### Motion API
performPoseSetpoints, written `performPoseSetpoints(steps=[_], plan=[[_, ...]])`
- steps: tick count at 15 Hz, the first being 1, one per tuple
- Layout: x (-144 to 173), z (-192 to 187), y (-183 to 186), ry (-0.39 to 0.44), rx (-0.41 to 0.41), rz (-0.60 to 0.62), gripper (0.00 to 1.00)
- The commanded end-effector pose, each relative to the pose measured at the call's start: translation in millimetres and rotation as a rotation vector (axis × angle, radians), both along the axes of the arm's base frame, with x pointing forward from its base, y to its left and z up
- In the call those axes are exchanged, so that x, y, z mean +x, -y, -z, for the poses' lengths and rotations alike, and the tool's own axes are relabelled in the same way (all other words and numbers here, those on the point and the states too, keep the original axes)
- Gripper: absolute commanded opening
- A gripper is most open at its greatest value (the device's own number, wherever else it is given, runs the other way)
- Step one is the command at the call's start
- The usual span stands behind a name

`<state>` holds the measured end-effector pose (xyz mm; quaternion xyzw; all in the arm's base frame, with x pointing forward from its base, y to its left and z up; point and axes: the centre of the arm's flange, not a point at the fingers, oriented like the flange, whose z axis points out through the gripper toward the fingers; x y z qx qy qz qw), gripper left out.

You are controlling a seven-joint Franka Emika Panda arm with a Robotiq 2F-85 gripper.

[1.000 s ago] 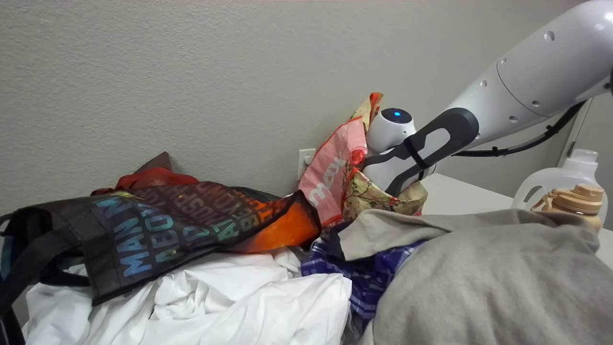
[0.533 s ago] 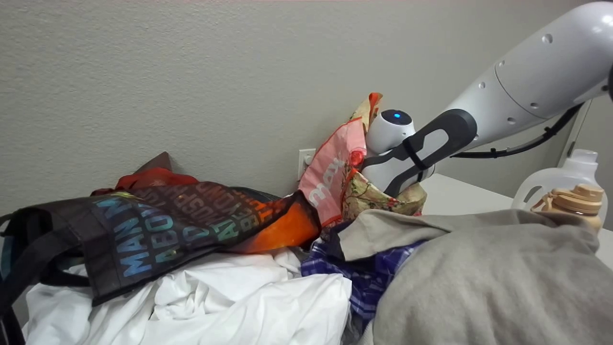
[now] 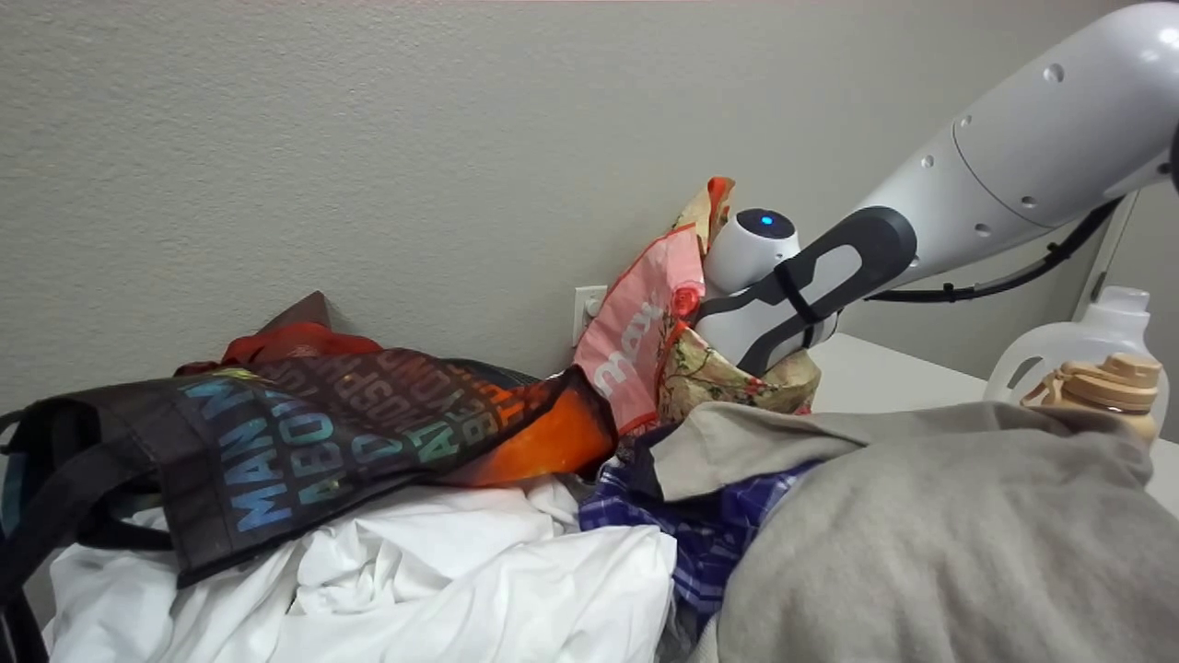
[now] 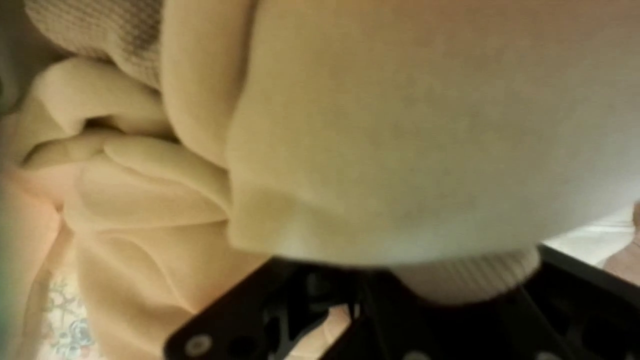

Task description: Take the hoodie out of the bag and put it on the pile of clothes

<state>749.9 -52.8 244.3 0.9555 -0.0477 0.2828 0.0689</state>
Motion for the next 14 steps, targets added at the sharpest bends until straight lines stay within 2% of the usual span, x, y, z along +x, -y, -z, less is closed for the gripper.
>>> performPoseSetpoints(steps=[1,6,9,11,14], plan=[[-5,-19,-3,0.014,0.027,0.017,0.08],[-24,-69,12,-0.014,-0.022,0.059,0.09],[-41,-107,26,0.016,-0.028,0.097,0.09],[-50,-135,33,0.063,-0.011,0.130,0.09],[-62,-183,34,0.110,0.057,0.141,0.09]])
